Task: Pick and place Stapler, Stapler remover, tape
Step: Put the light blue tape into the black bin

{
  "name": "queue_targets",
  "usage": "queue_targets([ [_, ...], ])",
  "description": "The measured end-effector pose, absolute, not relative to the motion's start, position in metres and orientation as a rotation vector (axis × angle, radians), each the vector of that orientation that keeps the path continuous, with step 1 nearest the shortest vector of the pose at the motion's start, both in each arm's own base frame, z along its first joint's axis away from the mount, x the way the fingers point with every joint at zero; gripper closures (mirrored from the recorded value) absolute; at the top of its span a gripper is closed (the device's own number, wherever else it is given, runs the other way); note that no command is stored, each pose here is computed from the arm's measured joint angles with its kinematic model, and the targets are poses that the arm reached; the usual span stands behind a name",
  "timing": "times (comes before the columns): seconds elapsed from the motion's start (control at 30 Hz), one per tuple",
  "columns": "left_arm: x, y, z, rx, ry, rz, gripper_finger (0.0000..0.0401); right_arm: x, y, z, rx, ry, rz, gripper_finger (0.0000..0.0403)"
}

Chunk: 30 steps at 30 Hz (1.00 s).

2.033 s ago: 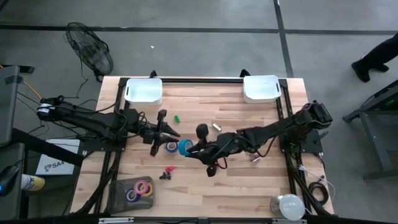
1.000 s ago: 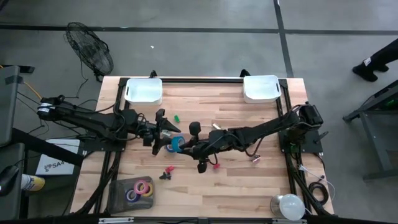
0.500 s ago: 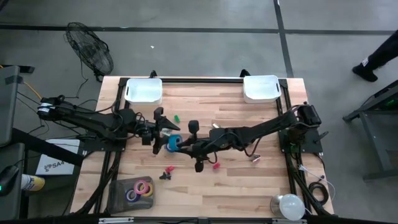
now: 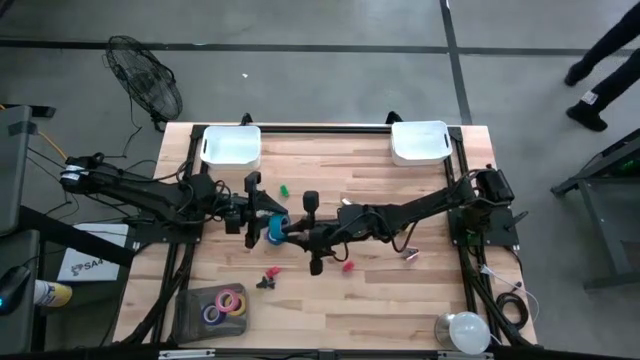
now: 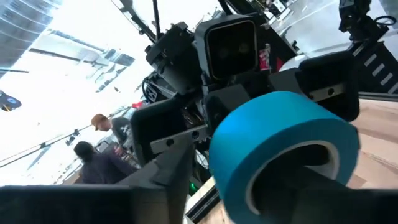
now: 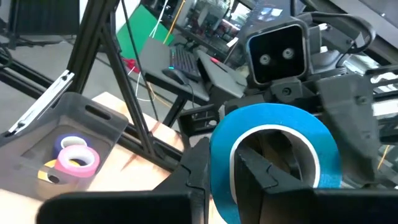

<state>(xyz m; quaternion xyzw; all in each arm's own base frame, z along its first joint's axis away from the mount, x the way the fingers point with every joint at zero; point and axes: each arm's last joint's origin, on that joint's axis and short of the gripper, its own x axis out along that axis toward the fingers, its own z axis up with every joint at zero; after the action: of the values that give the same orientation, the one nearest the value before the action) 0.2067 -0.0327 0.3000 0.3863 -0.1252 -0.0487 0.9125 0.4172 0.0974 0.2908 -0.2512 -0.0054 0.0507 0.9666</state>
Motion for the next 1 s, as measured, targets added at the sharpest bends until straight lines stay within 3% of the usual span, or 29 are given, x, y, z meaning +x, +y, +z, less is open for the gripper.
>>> queue_targets([
  [0.2, 0.207, -0.032, 0.300, 0.811, -0.250, -0.085, 0.0360, 0.418, 0.094, 0.291, -0.513, -0.006, 0.082, 0.0370],
  [0.37, 0.207, -0.032, 0.298, 0.815, -0.235, -0.085, 0.0362, 0.418, 0.094, 0.290, -0.509, 0.002, 0.075, 0.0366],
  [0.67, 0.207, -0.032, 0.297, 0.820, -0.210, -0.084, 0.0362, 0.413, 0.104, 0.293, -0.499, 0.019, 0.001, 0.0295],
  [1.0, 0.206, -0.029, 0.293, 0.774, -0.124, -0.032, 0.0362, 0.391, 0.116, 0.314, -0.510, 0.084, -0.203, 0.0227],
])
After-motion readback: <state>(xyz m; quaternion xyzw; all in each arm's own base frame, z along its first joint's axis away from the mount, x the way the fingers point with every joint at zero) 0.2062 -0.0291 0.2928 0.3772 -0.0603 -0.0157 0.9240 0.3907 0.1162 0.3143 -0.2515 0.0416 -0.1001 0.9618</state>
